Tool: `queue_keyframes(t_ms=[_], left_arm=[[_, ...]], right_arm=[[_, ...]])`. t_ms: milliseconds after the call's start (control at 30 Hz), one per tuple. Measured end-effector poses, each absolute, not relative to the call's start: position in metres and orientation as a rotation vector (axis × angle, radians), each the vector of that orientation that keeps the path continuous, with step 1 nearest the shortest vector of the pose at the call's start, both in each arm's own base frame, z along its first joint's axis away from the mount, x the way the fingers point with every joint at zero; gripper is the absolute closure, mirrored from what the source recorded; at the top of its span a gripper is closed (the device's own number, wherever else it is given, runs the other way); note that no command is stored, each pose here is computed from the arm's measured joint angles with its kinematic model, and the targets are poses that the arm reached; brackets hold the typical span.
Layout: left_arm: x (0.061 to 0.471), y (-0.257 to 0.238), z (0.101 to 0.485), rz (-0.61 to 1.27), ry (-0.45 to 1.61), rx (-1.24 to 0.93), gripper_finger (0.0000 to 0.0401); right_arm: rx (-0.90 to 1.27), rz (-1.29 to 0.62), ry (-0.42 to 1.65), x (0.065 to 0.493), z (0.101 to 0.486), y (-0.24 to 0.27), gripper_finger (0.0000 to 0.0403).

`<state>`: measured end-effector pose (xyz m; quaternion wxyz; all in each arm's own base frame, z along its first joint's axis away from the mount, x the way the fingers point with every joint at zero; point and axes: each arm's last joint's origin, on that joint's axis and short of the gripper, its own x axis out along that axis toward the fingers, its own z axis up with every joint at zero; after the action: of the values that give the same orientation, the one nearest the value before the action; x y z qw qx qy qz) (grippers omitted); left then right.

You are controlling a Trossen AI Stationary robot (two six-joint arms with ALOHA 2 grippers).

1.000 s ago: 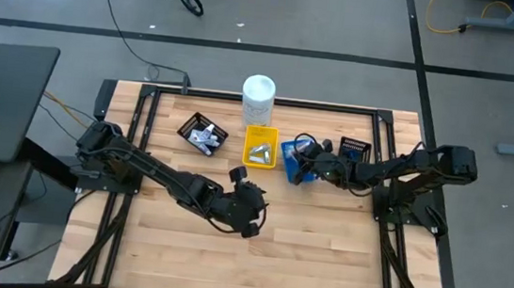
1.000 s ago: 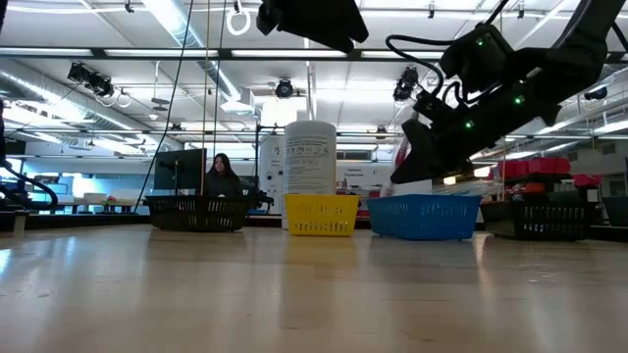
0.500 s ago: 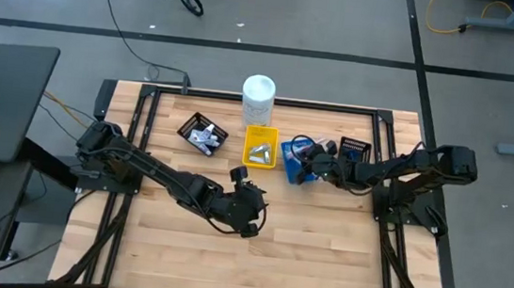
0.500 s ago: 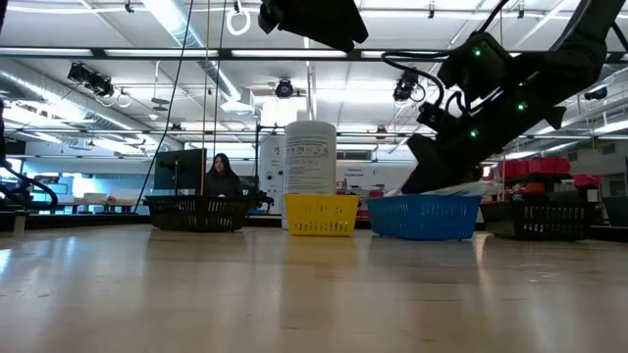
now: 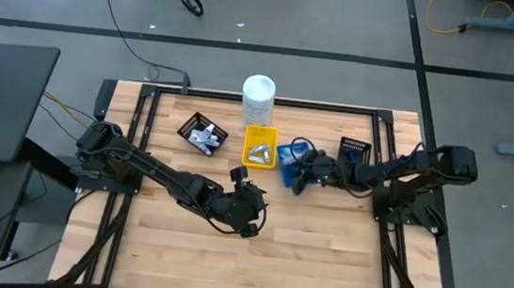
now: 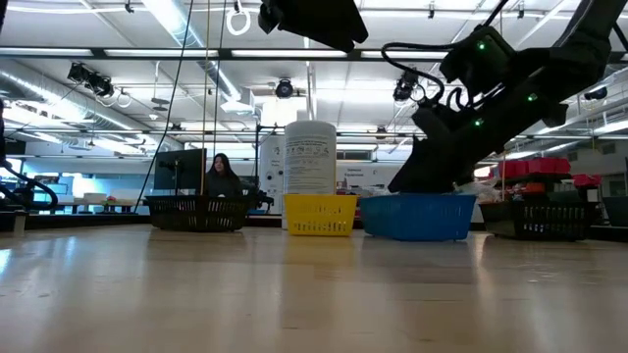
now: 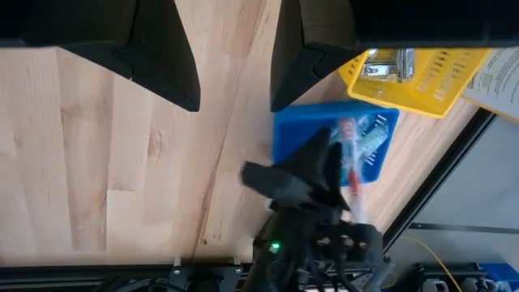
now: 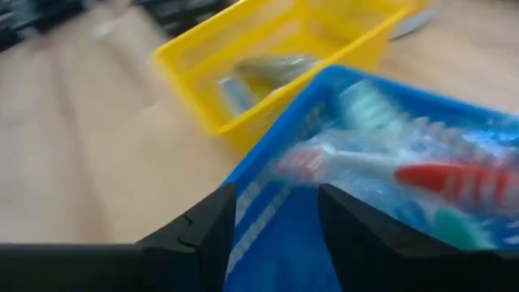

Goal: Pick & Place Travel size toiletries
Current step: Put the red toothbrush into the blue bin, then return to Home Position

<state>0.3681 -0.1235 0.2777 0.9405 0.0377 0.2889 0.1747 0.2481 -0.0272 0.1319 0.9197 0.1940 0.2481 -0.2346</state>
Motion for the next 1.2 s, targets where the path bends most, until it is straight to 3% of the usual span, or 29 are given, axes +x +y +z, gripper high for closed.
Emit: queue_keyframes(t_ms=[167,367,600,933,1067,1200], left_arm=[[0.368,-0.123,0.278,0.356,0.589,0.077,0.0241],[0.368,-0.123,0.278,0.356,0.589,0.077,0.0241],[0.368,-0.123,0.278,0.356,0.589,0.076,0.0241],[0.368,-0.123,0.278,0.356,0.589,0.077,0.0241],[0.368,-0.124,0.278,0.356,0.589,0.076,0.0241],[0.368,-0.123,0.278,0.356,0.588,0.076,0.0241]], right_arm=[[0.376,-0.354,0.499,0.252,0.135,-0.015,0.0219],[0.275,-0.397,0.422,0.253,0.146,-0.011,0.0219],[0.284,-0.255,0.377,0.249,0.162,0.007,0.0219],[0.229,-0.131,0.169,0.245,0.194,0.033,0.0221],[0.227,-0.133,0.151,0.244,0.196,0.042,0.0258],[0.231,-0.097,0.153,0.242,0.196,0.051,0.0348]])
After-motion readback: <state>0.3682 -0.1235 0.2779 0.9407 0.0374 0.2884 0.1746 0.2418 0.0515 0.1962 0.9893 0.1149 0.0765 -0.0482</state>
